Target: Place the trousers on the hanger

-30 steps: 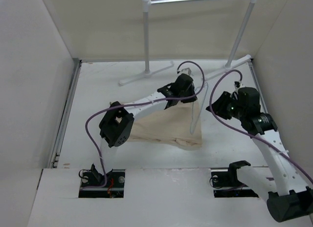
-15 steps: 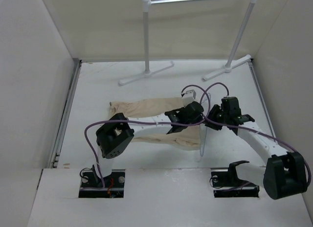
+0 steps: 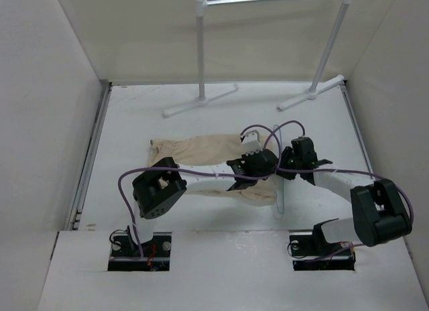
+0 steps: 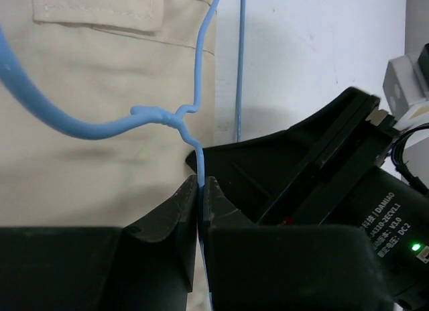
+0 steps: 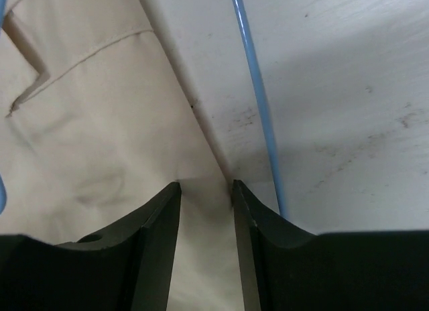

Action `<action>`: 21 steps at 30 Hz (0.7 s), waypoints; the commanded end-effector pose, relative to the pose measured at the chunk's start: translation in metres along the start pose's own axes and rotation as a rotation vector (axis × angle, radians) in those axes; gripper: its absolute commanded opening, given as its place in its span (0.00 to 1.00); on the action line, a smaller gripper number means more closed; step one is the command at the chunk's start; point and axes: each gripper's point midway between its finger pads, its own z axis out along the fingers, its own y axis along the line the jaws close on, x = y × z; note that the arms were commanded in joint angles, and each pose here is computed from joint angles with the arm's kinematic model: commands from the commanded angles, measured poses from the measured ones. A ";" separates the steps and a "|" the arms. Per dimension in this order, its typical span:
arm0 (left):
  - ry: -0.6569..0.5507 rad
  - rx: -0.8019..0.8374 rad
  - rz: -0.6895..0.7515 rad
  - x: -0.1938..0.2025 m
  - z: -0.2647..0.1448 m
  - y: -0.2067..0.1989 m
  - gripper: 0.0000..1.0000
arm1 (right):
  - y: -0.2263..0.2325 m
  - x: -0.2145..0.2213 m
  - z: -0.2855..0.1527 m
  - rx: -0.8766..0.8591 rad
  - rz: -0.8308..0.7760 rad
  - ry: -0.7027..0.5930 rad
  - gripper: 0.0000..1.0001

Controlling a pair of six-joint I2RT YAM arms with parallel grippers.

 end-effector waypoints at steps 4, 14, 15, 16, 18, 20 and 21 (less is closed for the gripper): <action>-0.103 0.004 -0.027 -0.018 -0.010 0.000 0.00 | 0.019 0.010 0.002 -0.065 0.031 0.079 0.11; -0.184 -0.092 -0.005 -0.042 -0.020 0.046 0.00 | 0.027 -0.040 -0.055 -0.135 0.076 -0.092 0.02; -0.193 -0.108 -0.001 -0.046 -0.022 0.052 0.00 | 0.022 -0.042 -0.058 -0.122 0.077 -0.103 0.01; -0.206 -0.124 0.002 -0.051 -0.026 0.059 0.00 | 0.018 -0.043 -0.060 -0.110 0.083 -0.113 0.01; -0.222 -0.161 0.020 -0.060 -0.032 0.074 0.00 | 0.010 -0.047 -0.064 -0.095 0.100 -0.135 0.00; -0.231 -0.207 0.044 -0.067 -0.039 0.095 0.00 | 0.008 -0.050 -0.067 -0.097 0.115 -0.151 0.00; -0.234 -0.237 0.059 -0.072 -0.045 0.110 0.00 | 0.009 -0.052 -0.069 -0.100 0.118 -0.157 0.00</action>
